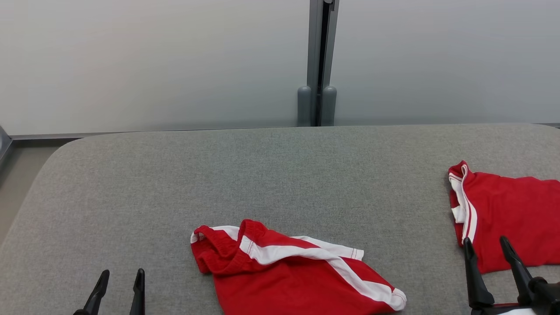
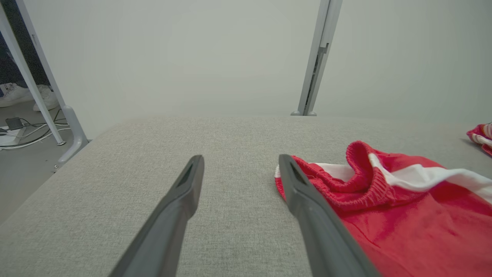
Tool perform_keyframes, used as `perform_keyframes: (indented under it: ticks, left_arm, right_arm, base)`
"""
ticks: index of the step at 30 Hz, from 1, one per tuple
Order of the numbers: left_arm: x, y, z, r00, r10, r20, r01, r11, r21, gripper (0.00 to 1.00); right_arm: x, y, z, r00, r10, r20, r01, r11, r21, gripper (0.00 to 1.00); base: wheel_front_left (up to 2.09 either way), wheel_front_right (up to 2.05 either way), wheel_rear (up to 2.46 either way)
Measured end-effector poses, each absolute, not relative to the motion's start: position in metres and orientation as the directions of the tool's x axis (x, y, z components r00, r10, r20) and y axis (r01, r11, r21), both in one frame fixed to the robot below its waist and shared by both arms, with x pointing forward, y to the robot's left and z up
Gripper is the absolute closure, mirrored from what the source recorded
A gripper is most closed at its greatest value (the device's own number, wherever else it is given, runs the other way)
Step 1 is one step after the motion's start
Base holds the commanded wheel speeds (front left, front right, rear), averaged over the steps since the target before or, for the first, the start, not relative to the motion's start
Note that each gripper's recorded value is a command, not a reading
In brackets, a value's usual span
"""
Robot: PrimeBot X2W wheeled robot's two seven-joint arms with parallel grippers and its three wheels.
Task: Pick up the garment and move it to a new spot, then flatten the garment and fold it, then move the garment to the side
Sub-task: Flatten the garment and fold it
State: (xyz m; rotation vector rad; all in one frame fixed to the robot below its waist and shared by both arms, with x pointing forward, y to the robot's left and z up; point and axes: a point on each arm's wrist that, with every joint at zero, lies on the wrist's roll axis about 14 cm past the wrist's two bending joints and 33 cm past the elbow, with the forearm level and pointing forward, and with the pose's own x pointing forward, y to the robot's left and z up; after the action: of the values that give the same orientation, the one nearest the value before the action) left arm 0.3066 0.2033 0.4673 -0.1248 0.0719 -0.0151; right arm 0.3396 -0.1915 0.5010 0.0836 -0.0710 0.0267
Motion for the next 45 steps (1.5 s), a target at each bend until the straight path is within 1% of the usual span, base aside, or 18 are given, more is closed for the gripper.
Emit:
perform_keyframes:
  ticks: [6,13,15,17,19,21,22,26,29,34,40,45]
  left_arm:
    - [0.307,0.212,0.471,0.999,-0.003,-0.042,-0.003,0.990,-0.139,0.00]
    - [0.307,0.209,0.467,0.999,-0.009,-0.044,0.003,0.989,-0.145,0.00]
    - [0.308,0.205,0.466,0.999,0.000,-0.042,-0.008,0.981,-0.194,0.00]
    - [0.312,0.195,0.467,0.999,-0.030,-0.036,0.022,0.979,-0.205,0.00]
    - [0.316,0.177,0.467,0.994,-0.095,-0.053,0.082,0.975,-0.209,0.00]
    - [0.325,0.159,0.475,0.986,-0.154,-0.062,0.137,0.967,-0.216,0.00]
    - [0.332,0.141,0.483,0.974,-0.217,-0.070,0.198,0.957,-0.212,0.00]
    - [0.338,0.105,0.490,0.940,-0.320,-0.116,0.286,0.928,-0.239,0.00]
    - [0.344,0.090,0.491,0.919,-0.367,-0.147,0.325,0.913,-0.248,0.00]
    - [0.354,0.073,0.484,0.884,-0.423,-0.197,0.370,0.893,-0.256,0.00]
    - [0.363,0.058,0.472,0.842,-0.479,-0.247,0.411,0.867,-0.282,0.00]
    - [0.361,0.054,0.456,0.808,-0.501,-0.310,0.415,0.857,-0.305,0.00]
  right_arm:
    - [0.337,-0.195,0.499,0.998,0.012,0.066,-0.018,0.996,0.091,0.00]
    - [0.336,-0.193,0.496,0.998,0.014,0.058,-0.020,0.993,0.114,0.00]
    - [0.335,-0.189,0.493,0.998,0.021,0.051,-0.028,0.990,0.136,0.00]
    - [0.337,-0.181,0.491,0.998,0.041,0.044,-0.047,0.986,0.157,0.00]
    - [0.335,-0.166,0.477,0.996,0.087,-0.003,-0.085,0.982,0.170,0.00]
    - [0.335,-0.144,0.464,0.984,0.158,-0.086,-0.141,0.974,0.176,0.00]
    - [0.335,-0.128,0.455,0.961,0.227,-0.160,-0.201,0.966,0.161,0.00]
    - [0.325,-0.112,0.436,0.899,0.313,-0.306,-0.276,0.948,0.157,0.00]
    - [0.315,-0.104,0.423,0.851,0.349,-0.393,-0.310,0.937,0.160,0.00]
    - [0.313,-0.102,0.415,0.823,0.355,-0.443,-0.303,0.934,0.187,0.00]
    - [0.316,-0.111,0.402,0.812,0.324,-0.486,-0.272,0.946,0.176,0.00]
    - [0.317,-0.105,0.389,0.783,0.337,-0.523,-0.286,0.941,0.179,0.00]
  base:
    - [0.00,0.00,0.00]
    - [0.00,0.00,0.00]
    - [0.00,0.00,0.00]
    - [0.00,0.00,0.00]
    - [0.00,0.00,0.00]
    - [0.00,0.00,0.00]
    - [0.00,0.00,0.00]
    - [0.00,0.00,0.00]
    - [0.00,0.00,0.00]
    - [0.00,0.00,0.00]
    - [0.00,0.00,0.00]
    - [0.00,0.00,0.00]
